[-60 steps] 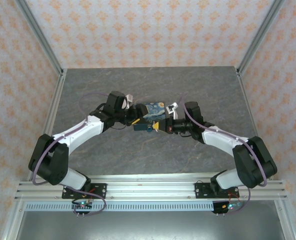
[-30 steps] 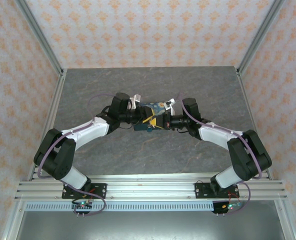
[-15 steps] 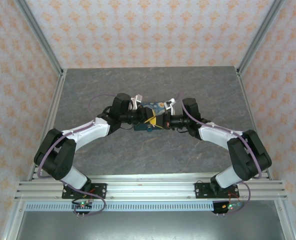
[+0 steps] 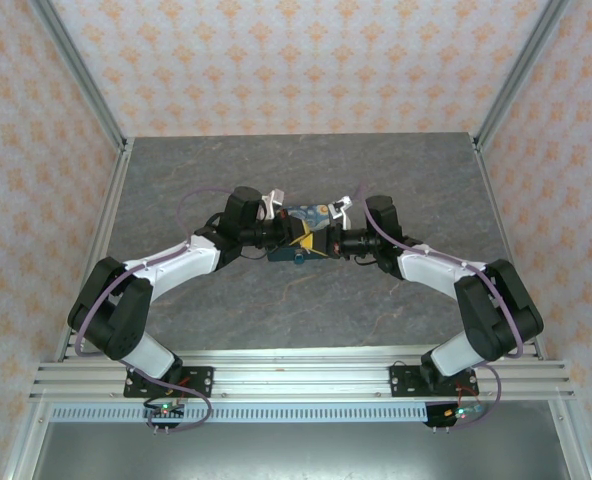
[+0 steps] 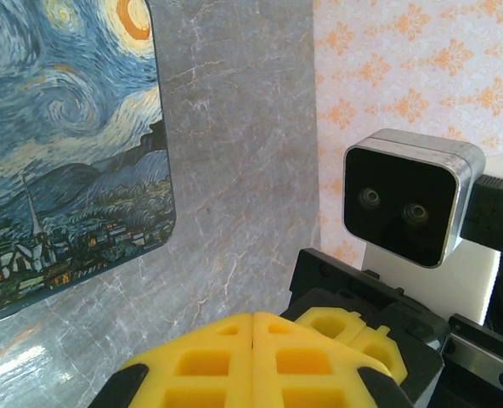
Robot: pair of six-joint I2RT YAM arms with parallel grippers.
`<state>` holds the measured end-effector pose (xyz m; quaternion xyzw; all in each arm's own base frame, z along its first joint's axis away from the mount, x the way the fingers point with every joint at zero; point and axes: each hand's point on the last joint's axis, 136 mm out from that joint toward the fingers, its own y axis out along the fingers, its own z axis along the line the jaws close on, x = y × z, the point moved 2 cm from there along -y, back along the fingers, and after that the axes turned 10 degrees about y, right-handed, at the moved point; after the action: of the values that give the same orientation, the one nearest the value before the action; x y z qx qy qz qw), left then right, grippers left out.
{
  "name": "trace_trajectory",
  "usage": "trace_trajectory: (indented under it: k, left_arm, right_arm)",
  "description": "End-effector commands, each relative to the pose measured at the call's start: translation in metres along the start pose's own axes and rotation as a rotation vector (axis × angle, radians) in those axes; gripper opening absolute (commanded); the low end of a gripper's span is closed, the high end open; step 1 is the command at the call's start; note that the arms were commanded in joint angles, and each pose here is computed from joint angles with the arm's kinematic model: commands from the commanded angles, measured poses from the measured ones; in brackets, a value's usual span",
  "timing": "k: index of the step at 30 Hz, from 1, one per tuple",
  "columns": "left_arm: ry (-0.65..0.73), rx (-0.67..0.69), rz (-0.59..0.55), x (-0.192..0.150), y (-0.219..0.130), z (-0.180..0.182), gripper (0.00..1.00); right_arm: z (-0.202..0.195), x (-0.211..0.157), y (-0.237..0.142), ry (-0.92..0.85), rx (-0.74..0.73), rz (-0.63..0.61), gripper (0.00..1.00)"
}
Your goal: Unlock the padlock with the key
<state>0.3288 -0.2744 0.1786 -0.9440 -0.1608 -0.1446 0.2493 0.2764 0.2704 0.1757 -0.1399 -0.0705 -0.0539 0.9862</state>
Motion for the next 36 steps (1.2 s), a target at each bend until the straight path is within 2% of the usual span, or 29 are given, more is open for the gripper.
trace_trajectory:
  k: [1,3,4,6,11,16,22,29,36]
  left_arm:
    - [0.018,-0.013,0.011,-0.004,0.000,-0.006,0.00]
    - [0.024,0.009,-0.009,-0.001,-0.002,-0.006,0.00]
    - [0.028,0.021,-0.025,0.002,-0.004,-0.006,0.00]
    - [0.039,0.040,-0.051,0.008,-0.007,-0.007,0.00]
    - [0.063,0.069,-0.116,0.022,-0.012,-0.013,0.00]
    - [0.067,0.062,-0.200,0.039,-0.015,-0.020,0.00]
    - [0.020,0.002,-0.383,0.060,-0.029,-0.029,0.00]
    - [0.012,-0.038,-0.513,0.066,-0.047,-0.045,0.00]
    - [-0.029,-0.075,-0.564,0.064,-0.050,-0.052,0.00]
  right_arm:
    - [0.003,0.011,-0.005,-0.028,0.007,-0.055,0.13]
    - [-0.003,0.011,-0.014,-0.013,-0.010,-0.085,0.38]
    - [-0.006,0.010,-0.022,-0.004,-0.018,-0.108,0.47]
    - [-0.012,0.008,-0.040,0.019,-0.033,-0.172,0.56]
    - [-0.030,0.008,-0.081,0.095,-0.155,-0.410,0.69]
    - [-0.023,0.016,-0.098,0.161,-0.110,-0.604,0.71]
    - [0.011,0.032,-0.084,0.169,0.032,-0.759,0.69]
    - [0.038,0.052,-0.058,0.141,0.123,-0.765,0.64]
    - [0.066,0.063,-0.039,0.091,0.225,-0.728,0.58]
